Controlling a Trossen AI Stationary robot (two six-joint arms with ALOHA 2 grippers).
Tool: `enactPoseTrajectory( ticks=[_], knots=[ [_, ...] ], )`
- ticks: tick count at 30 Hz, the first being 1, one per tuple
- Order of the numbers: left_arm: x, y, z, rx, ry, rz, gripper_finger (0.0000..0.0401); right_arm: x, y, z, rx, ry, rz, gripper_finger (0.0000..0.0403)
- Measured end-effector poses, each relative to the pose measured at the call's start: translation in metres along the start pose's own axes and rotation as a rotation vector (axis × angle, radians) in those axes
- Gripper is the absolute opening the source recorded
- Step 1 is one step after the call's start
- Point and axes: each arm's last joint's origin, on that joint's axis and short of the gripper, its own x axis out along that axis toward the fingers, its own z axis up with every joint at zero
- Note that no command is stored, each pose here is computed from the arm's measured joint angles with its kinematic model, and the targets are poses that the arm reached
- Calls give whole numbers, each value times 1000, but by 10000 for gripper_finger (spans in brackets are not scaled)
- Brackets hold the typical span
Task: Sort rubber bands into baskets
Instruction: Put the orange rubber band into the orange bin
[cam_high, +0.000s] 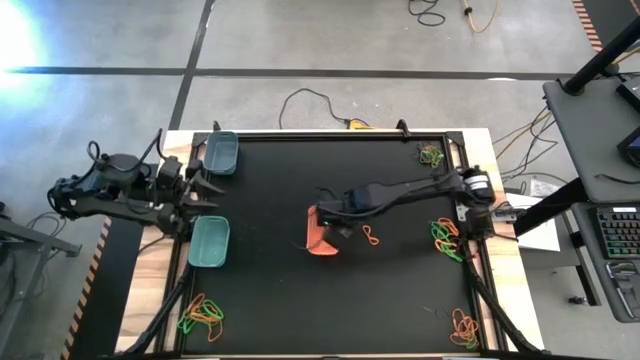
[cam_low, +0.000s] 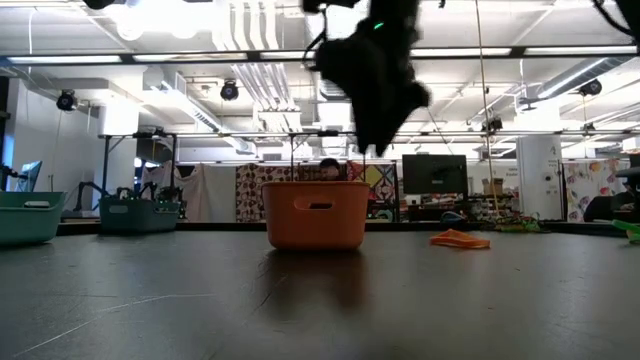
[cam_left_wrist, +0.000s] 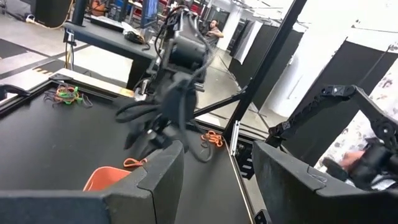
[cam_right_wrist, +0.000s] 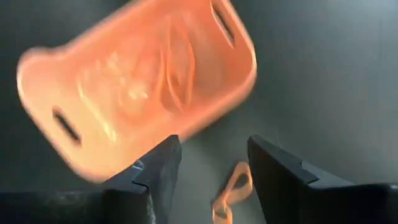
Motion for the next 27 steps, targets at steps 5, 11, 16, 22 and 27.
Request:
enactPoseTrajectory(
  ticks=[5,11,16,22,27],
  knots=[
    [7,0,-1,3,26,2,174,16,-4,-34,111,100,-41,191],
    [18,1,-3,11,69,6,174,50,-13,-61,222,181,-96,192],
    [22,1,-3,16,76,6,174,68,-18,-63,276,165,-51,192],
    [22,0,-2,17,68,1,174,79,-23,-64,312,175,-38,191],
    [22,0,-2,17,68,-1,174,88,-22,-65,315,173,-27,161]
  ],
)
